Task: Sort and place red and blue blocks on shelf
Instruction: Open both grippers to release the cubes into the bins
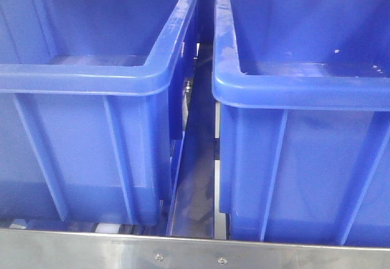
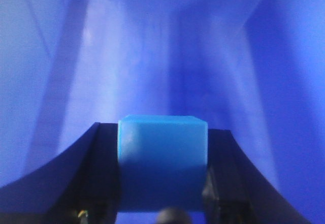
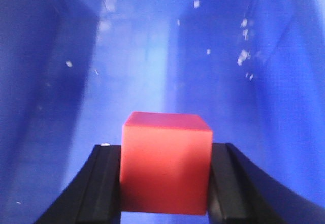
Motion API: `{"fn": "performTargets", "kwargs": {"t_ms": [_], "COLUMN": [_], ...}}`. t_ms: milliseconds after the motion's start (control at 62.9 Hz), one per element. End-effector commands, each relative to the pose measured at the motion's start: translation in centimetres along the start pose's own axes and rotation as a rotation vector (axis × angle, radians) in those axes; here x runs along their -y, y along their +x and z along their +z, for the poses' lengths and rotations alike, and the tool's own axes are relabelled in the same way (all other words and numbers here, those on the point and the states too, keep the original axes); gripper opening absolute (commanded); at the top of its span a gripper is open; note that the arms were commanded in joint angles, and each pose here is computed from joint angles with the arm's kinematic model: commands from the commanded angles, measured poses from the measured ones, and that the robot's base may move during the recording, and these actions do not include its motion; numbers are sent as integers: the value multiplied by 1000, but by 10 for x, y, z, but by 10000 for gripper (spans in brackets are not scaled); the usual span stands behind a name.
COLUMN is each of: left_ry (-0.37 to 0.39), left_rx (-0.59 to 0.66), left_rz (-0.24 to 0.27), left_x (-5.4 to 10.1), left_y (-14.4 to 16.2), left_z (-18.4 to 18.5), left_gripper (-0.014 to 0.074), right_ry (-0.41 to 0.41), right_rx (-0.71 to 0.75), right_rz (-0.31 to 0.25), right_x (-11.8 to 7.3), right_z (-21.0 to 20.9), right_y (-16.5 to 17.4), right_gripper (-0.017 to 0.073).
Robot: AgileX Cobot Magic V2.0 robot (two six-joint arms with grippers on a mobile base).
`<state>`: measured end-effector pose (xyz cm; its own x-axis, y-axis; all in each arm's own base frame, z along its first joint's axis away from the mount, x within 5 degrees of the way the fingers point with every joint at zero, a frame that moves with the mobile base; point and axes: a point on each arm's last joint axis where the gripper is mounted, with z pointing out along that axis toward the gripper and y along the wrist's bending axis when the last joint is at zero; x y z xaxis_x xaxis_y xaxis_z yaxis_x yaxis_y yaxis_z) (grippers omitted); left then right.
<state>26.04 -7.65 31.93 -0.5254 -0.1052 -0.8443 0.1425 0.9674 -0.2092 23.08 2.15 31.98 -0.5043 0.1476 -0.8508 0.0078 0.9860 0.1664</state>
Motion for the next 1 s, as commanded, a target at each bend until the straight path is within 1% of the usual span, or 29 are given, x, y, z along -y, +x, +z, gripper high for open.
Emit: {"fn": "performTargets", "kwargs": {"t_ms": [0, 32, 64, 79, 111, 191, 382, 509, 588, 636, 652, 668, 684, 699, 731, 747, 763, 779, 795, 827, 890, 986], "left_ry": [47, 47, 47, 47, 47, 47, 47, 47, 48, 48, 49, 50, 49, 51, 52, 53, 55, 56, 58, 62, 70, 73], "left_rx": [129, 127, 128, 127, 129, 127, 127, 127, 126, 124, 122, 125, 121, 126, 129, 133, 138, 143, 151, 165, 199, 247], "left_rz": [7, 7, 7, 7, 7, 7, 7, 7, 2, -2, -7, -10, -12, -15, -16, -16, -16, -16, -17, -17, -16, 4], "left_x": [8, 8, 8, 8, 8, 8, 8, 8, 8, 8, 8, 8, 8, 9, 9, 9, 9, 9, 9, 9, 10, 9], "left_y": [-21, -21, -21, -21, -21, -21, -21, -21, -21, -21, -21, -21, -21, -22, -22, -23, -23, -24, -25, -27, -30, -34], "left_z": [-7, -6, -6, -6, -6, -6, -6, -6, -6, -7, -8, -9, -9, -11, -13, -15, -16, -18, -21, -26, -38, -59], "left_gripper": [356, 405, 459, 477, 510, 524, 518, 484, 424, 360, 318, 286, 253, 197, 122, 102, 113, 130, 141, 144, 127, 127], "right_ry": [-22, -22, -22, -22, -23, -25, -26, -27, -27, -26, -26, -26, -26, -26, -25, -25, -25, -25, -26, -26, -34, -50], "right_rx": [133, 132, 135, 137, 142, 153, 158, 161, 161, 160, 160, 160, 160, 159, 155, 154, 152, 151, 152, 156, 169, 190], "right_rz": [-13, -16, -16, -17, -18, -19, -19, -19, -19, -19, -19, -19, -19, -19, -19, -19, -19, -16, -14, -14, -16, -22], "right_x": [-3, -3, -3, -3, -3, -4, -4, -4, -4, -4, -4, -4, -4, -4, -4, -4, -4, -4, -4, -4, -5, -8], "right_z": [-6, -5, -5, -5, -5, -5, -5, -5, -5, -5, -5, -5, -5, -5, -6, -6, -6, -6, -7, -8, -14, -30], "right_y": [-21, -21, -21, -21, -22, -22, -23, -23, -23, -23, -23, -23, -23, -23, -23, -23, -22, -22, -22, -23, -24, -25], "right_gripper": [215, 278, 362, 410, 477, 547, 550, 548, 498, 417, 370, 351, 314, 249, 153, 100, 25, 29, 53, 81, 43, 56]}}
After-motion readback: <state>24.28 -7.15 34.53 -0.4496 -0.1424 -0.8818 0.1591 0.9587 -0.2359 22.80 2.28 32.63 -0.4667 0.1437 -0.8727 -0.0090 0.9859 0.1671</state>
